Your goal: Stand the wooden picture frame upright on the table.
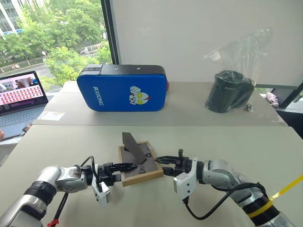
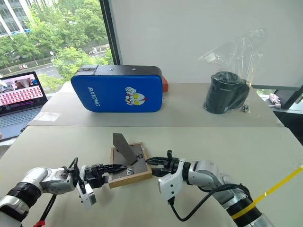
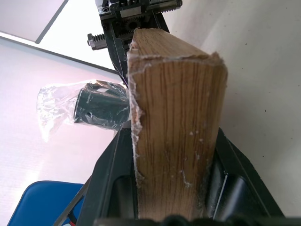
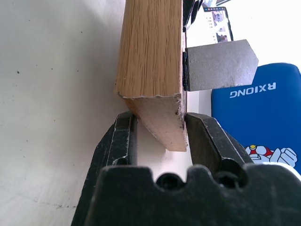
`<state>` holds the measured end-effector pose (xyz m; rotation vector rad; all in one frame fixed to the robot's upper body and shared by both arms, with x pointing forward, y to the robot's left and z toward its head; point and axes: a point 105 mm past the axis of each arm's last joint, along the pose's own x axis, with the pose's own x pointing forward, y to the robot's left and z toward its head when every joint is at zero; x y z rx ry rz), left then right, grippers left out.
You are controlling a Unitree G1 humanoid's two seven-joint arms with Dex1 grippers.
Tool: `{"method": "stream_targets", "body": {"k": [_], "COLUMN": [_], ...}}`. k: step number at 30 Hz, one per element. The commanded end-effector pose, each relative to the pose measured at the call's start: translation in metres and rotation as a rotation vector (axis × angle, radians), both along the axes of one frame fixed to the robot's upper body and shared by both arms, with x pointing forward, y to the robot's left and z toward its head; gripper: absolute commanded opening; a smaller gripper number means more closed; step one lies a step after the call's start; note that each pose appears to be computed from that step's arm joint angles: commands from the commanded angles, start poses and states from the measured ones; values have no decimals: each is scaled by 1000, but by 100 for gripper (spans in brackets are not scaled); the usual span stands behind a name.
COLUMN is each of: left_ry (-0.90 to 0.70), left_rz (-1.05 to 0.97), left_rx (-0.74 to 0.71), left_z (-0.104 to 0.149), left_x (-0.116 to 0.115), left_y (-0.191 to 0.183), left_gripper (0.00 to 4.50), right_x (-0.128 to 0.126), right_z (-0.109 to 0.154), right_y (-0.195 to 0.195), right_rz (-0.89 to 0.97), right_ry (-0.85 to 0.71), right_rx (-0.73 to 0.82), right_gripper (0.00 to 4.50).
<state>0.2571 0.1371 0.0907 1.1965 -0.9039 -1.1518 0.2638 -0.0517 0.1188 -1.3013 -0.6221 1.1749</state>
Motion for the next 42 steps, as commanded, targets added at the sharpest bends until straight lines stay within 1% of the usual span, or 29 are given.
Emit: {"method": "stream_targets", "body": {"k": [1,9,11,12,14,15,17,18,21,23,27,30,36,39,42], "left_ry": [9,25,29,30,27,22,22,21,24,28,55,95,186,232,259], "left_rz": [7,25,29,36,50,58,71,76,107,144,270,377,518,564,551], "left_rx": [68,55,35,26,16,13,10,8,-6,-16,-71,-122,-207,-234,-236], "left_z": [-10,-10,-7,-6,-4,-3,-2,-1,3,5,9,10,10,8,5], "left_x": [2,3,4,5,7,8,9,8,7,6,10,14,17,16,8], "left_y": [0,1,1,1,0,0,2,4,13,20,36,44,53,54,46], "left_gripper": [116,116,219,245,326,357,435,448,448,448,448,448,448,448,448], "right_x": [-17,-17,-18,-18,-18,-18,-17,-16,-11,-4,9,12,19,28,43], "right_z": [20,18,18,18,19,19,20,20,24,32,54,66,86,113,139], "right_y": [21,23,23,23,23,23,22,22,19,17,13,8,0,-3,-10], "right_rz": [102,95,95,96,95,94,83,78,52,16,-54,-67,-88,-102,-139], "right_ry": [-47,-29,-27,-29,-30,-31,-27,-21,-9,8,103,167,203,274,430], "right_rx": [65,62,61,59,59,59,67,70,89,129,242,259,288,408,510], "right_gripper": [131,131,131,131,131,131,131,131,131,131,131,131,131,131,131]}}
